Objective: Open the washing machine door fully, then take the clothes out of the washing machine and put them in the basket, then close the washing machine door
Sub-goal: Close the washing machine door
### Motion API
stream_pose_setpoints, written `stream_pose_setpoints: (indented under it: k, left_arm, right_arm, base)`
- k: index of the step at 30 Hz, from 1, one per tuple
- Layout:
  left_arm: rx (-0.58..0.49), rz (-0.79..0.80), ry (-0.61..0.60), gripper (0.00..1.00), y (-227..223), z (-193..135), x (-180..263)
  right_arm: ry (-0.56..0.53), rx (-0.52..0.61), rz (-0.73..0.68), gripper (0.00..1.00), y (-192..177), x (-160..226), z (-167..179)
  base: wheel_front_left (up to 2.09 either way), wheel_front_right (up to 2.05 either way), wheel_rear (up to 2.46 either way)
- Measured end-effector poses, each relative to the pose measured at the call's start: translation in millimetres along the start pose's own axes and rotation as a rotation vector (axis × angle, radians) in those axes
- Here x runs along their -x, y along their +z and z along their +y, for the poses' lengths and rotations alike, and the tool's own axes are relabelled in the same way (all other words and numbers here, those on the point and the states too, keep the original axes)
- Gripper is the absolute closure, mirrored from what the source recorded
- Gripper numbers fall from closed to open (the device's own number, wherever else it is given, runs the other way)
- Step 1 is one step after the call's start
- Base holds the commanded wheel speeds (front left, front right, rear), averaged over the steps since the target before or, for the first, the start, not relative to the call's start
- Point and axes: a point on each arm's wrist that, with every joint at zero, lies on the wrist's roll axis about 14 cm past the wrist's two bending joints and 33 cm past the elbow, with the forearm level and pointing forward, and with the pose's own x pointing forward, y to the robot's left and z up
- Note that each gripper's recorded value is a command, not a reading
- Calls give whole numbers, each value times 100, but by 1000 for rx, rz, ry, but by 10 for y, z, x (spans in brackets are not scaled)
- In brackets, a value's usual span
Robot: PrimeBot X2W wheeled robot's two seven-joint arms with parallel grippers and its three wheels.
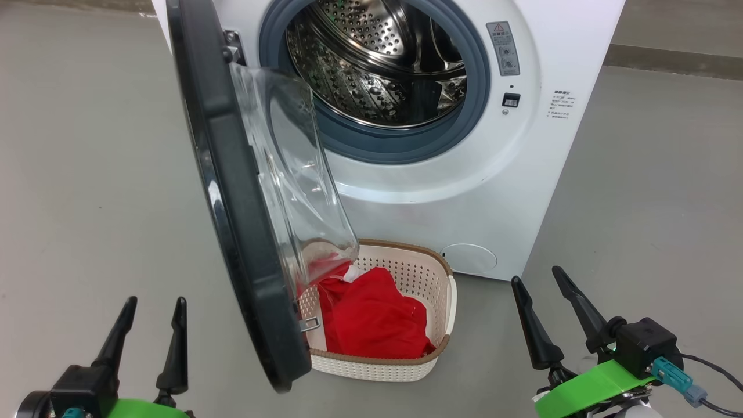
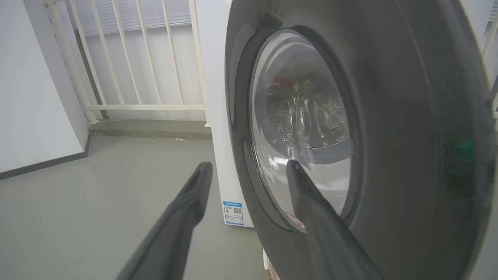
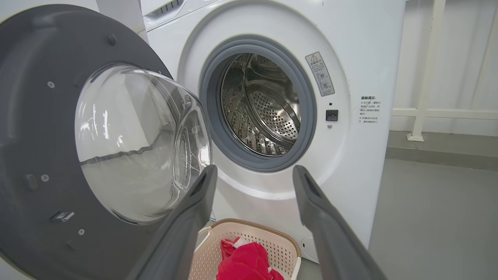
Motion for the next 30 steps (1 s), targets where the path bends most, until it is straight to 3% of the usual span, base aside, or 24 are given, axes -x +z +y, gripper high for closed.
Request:
stream_pose_setpoints:
  k: [8,10,14,17,23,24,26,30]
  left_arm:
    - [1,14,8,0,-45,27,10]
    - [-1,17,-1,100,-51,5,11]
    - [27,16,-29,100,-49,-74,8]
    - [112,-7,-18,100,13,-69,-31]
    - [456,-105,30,100,327,5,-277]
    - [456,-105,30,100,327,5,-277]
    - [566,-117,25,100,429,18,-358]
    - [879,-148,-23,100,709,21,-498]
  right_arm:
    - [-1,-1,-1,0,3,3,-2]
    - [-1,-1,-1,0,4,3,-2]
    - [2,-1,0,0,-1,-4,9]
    - [5,-2,1,0,-5,-9,18]
    - [8,-3,6,0,-20,-5,27]
    - [8,-3,6,0,-20,-5,27]
    - [6,-4,8,0,-27,-1,21]
    - [-7,-5,11,0,-39,18,-22]
  base:
    - [0,0,0]
    - [0,0,0]
    - [0,0,0]
    - [0,0,0]
    - [0,0,0]
    - [0,0,0]
    - [0,0,0]
    - [0,0,0]
